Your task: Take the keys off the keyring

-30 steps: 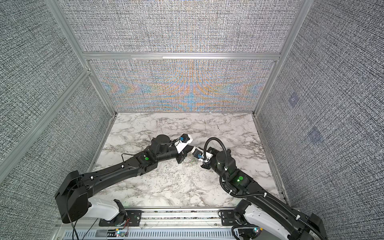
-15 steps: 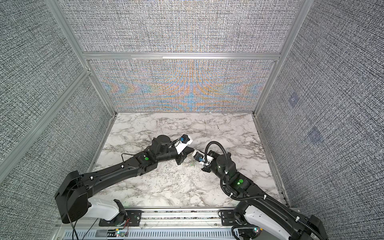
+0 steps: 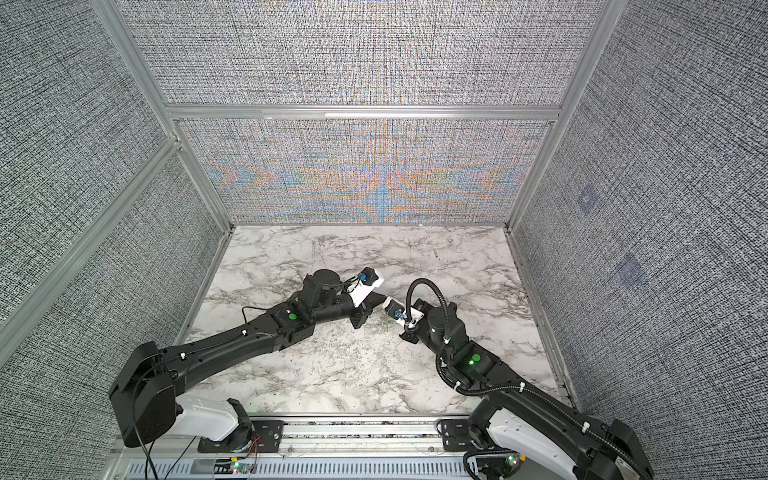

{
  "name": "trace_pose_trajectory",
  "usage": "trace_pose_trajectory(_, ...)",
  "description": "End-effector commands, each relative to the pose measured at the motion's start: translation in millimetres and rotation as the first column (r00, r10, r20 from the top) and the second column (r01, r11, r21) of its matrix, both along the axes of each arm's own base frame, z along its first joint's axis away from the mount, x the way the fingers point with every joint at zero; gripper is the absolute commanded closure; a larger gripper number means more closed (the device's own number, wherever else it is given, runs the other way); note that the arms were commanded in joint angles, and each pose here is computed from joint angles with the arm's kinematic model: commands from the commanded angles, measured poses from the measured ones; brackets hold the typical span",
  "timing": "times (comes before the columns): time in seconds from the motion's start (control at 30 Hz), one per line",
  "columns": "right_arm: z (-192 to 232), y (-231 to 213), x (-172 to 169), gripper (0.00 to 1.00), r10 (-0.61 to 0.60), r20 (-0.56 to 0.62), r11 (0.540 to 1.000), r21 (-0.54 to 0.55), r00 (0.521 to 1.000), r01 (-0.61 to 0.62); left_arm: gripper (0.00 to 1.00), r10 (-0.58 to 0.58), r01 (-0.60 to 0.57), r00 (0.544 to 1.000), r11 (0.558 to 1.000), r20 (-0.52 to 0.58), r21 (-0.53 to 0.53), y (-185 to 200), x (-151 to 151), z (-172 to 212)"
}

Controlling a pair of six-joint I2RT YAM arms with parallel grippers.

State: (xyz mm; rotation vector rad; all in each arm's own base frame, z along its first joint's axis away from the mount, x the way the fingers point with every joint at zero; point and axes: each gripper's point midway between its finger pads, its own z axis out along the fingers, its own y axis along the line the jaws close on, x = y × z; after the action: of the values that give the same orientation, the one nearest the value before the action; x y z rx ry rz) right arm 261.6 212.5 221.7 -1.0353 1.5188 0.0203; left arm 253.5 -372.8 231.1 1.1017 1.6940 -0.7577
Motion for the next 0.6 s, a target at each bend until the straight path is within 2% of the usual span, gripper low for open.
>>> trace_pose_trajectory(0.0, -5, -2, 0, 1.0, -0.017, -0.034, 1.0, 0.0, 0.999, 0.017, 1.0, 0.105, -0.102, 0.993, 0.994, 0.061, -0.046, 7, 22, 21)
trace_pose_trajectory(0.57, 9, 4, 5, 1.0, -0.016, -0.042, 1.0, 0.026, 0.999, 0.017, 1.0, 0.152, -0.15, 0.987, 0.988, 0.053, -0.025, 7, 32, 18)
